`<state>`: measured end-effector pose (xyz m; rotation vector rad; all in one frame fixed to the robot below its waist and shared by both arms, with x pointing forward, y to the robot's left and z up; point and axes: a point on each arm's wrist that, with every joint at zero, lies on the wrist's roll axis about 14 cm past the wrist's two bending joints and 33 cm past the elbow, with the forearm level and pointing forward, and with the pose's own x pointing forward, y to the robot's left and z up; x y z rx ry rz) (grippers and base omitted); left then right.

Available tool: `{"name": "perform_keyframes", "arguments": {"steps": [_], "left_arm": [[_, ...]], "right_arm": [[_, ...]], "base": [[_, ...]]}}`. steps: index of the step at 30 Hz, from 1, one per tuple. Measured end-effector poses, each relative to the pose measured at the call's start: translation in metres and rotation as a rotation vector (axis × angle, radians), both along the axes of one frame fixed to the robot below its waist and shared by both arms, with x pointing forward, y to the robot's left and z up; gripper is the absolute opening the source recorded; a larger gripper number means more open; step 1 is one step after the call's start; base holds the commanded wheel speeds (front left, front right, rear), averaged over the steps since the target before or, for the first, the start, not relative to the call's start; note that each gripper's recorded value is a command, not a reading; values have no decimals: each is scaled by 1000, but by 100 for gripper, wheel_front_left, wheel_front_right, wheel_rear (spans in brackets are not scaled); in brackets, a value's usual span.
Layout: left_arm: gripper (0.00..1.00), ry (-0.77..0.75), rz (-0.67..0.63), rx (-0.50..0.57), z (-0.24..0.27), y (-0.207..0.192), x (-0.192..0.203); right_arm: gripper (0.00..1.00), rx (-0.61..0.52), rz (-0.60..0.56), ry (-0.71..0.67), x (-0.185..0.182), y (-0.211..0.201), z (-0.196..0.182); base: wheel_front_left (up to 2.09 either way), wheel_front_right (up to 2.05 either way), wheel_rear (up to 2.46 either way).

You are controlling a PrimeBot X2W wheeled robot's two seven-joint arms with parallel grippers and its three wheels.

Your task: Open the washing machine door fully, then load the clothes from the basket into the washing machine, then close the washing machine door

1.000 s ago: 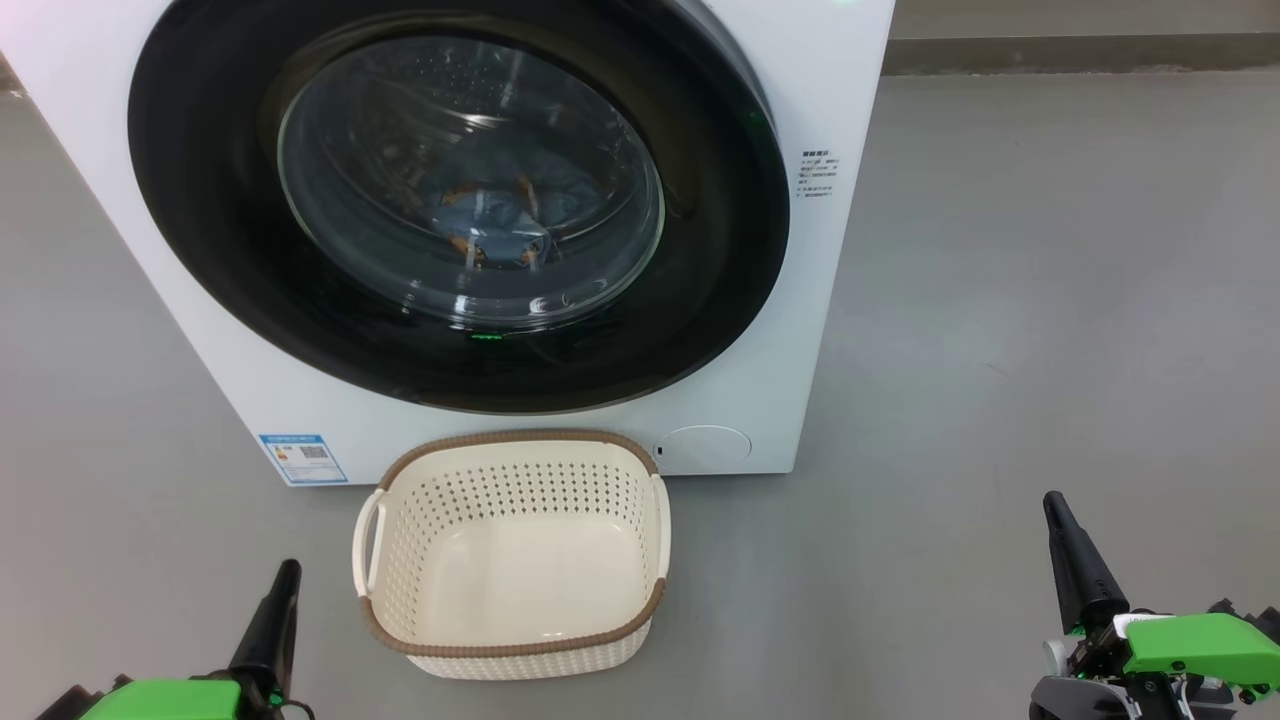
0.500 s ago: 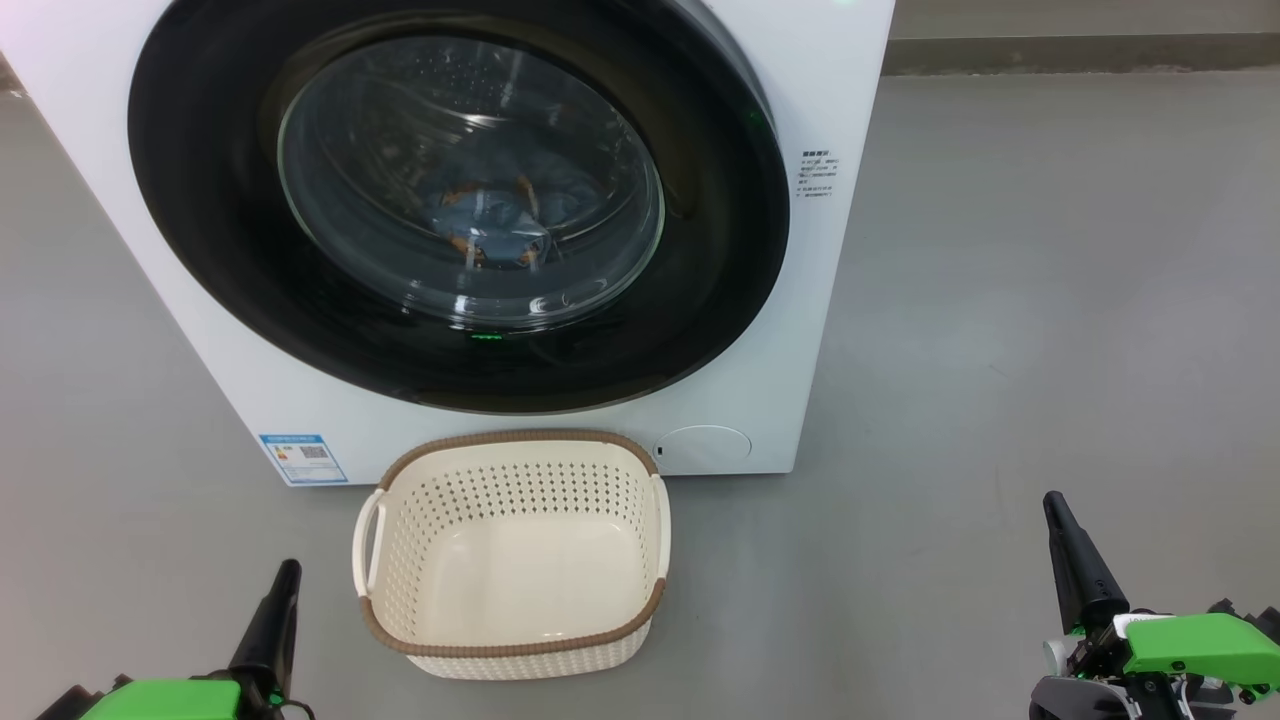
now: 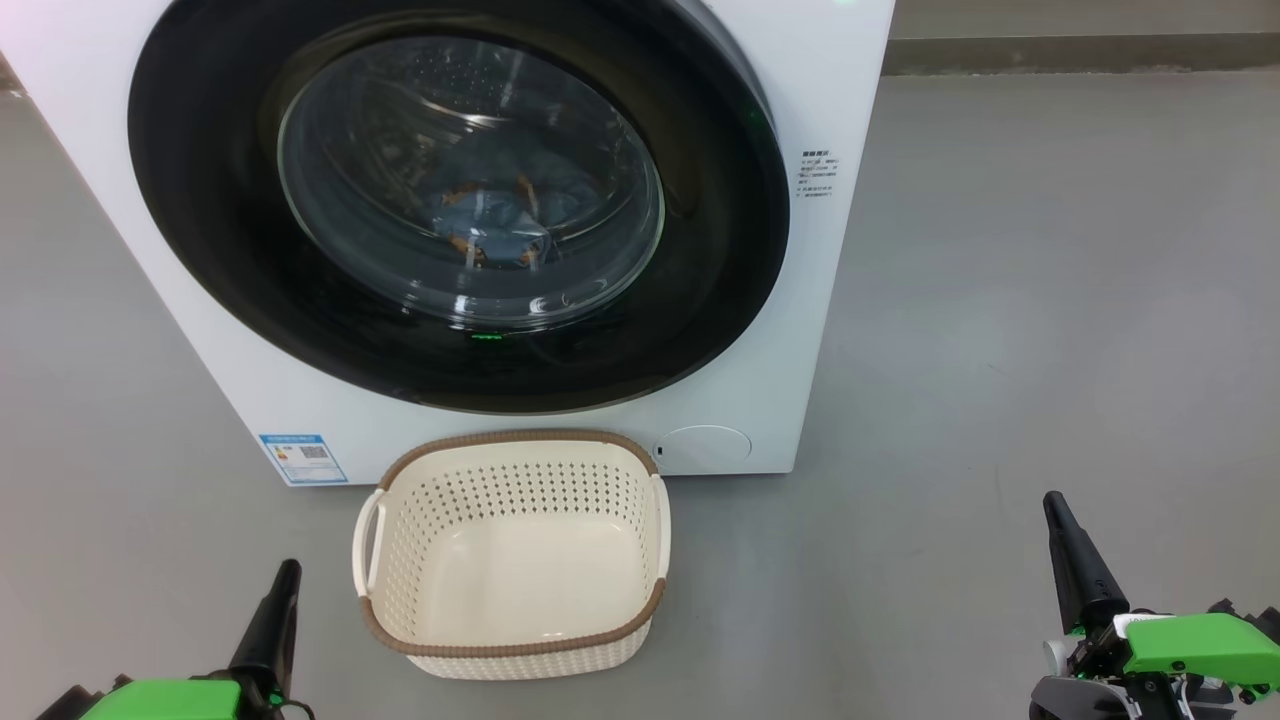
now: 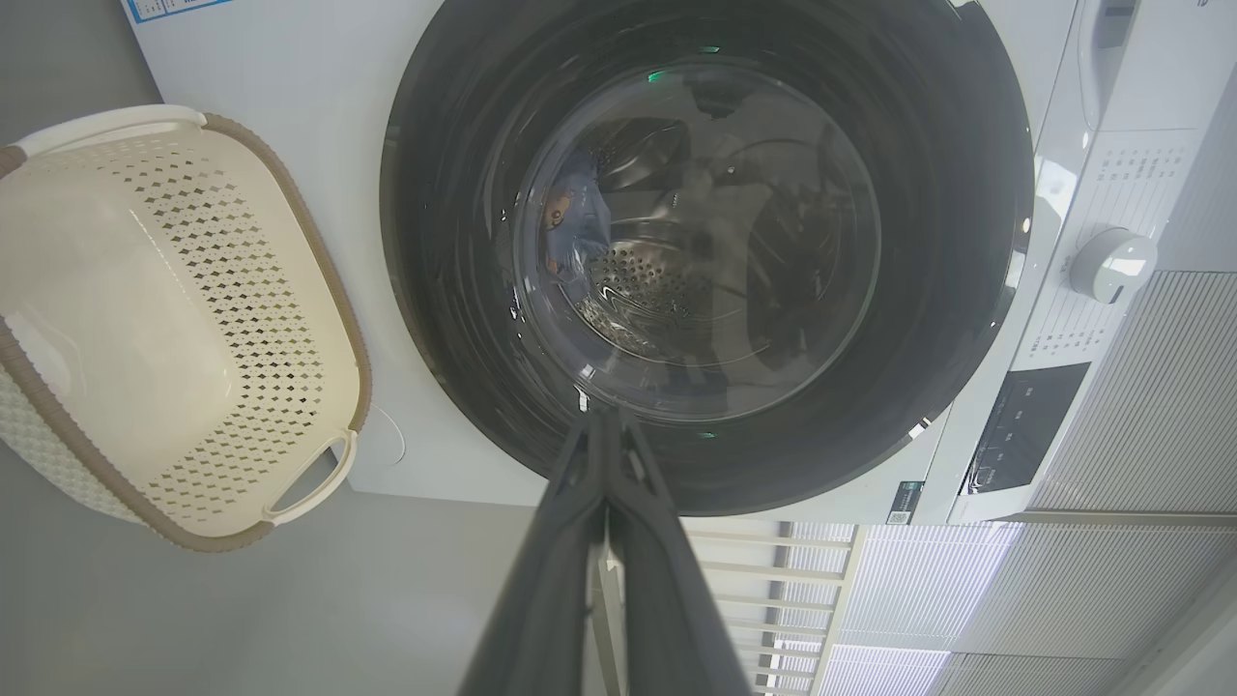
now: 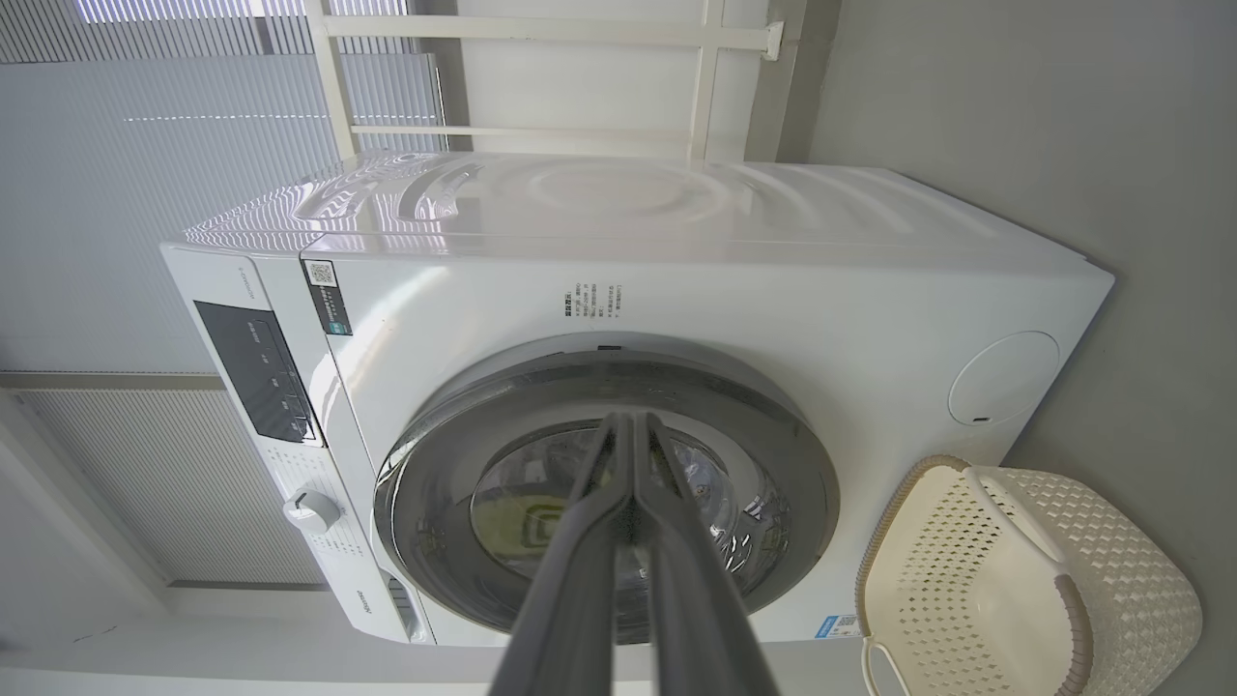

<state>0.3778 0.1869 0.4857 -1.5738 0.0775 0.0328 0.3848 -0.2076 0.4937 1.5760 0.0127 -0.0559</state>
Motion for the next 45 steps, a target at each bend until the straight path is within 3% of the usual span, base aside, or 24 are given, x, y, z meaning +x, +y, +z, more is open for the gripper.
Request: {"name": "perform_keyframes", "arguments": {"steps": [45], "left_arm": [[0, 0, 0, 0, 0, 0, 0]], "right_arm": [[0, 0, 0, 0, 0, 0, 0]], "base": [[0, 0, 0]]}}
